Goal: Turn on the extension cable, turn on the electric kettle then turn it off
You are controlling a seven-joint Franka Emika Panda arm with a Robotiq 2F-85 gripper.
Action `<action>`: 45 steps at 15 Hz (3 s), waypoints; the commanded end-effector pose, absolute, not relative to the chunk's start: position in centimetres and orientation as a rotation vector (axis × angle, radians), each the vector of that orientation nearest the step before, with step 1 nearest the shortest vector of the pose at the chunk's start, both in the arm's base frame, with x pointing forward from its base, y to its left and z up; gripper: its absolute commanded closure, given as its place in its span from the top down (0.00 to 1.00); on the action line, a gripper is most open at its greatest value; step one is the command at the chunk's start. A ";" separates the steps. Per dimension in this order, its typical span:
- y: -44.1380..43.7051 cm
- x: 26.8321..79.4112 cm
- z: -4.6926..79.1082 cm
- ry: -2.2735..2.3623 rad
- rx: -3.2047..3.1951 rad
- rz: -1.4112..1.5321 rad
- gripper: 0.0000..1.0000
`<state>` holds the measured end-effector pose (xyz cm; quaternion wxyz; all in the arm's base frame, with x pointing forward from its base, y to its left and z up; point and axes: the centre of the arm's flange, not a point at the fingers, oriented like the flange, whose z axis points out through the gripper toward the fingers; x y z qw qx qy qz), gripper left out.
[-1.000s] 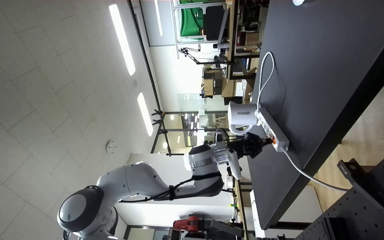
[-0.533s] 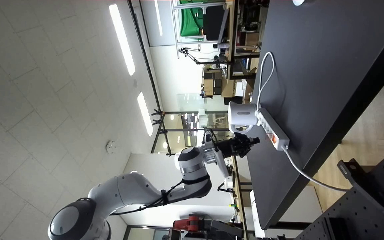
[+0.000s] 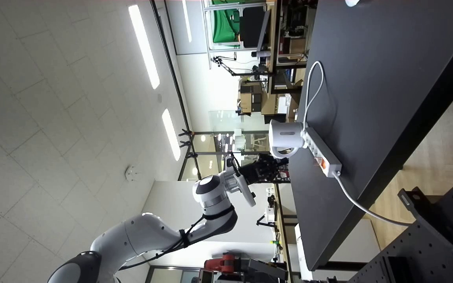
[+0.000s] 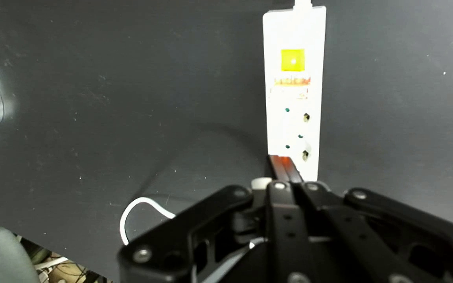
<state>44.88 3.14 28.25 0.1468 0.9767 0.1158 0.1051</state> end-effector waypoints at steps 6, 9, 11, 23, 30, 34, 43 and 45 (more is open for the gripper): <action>3.1 44.9 28.2 0.335 2.811 0.301 0.01; 2.6 44.4 27.9 0.325 2.812 0.307 0.00; 2.2 44.7 28.3 0.310 2.822 0.312 0.00; 5.5 52.4 31.4 0.294 2.849 0.602 0.00; 9.8 59.4 35.4 0.314 2.831 0.657 0.00; 12.5 63.0 38.4 0.301 2.820 0.664 0.00; 16.6 63.0 40.5 0.356 2.858 0.596 0.38; 15.8 61.1 40.3 0.392 2.857 0.568 0.52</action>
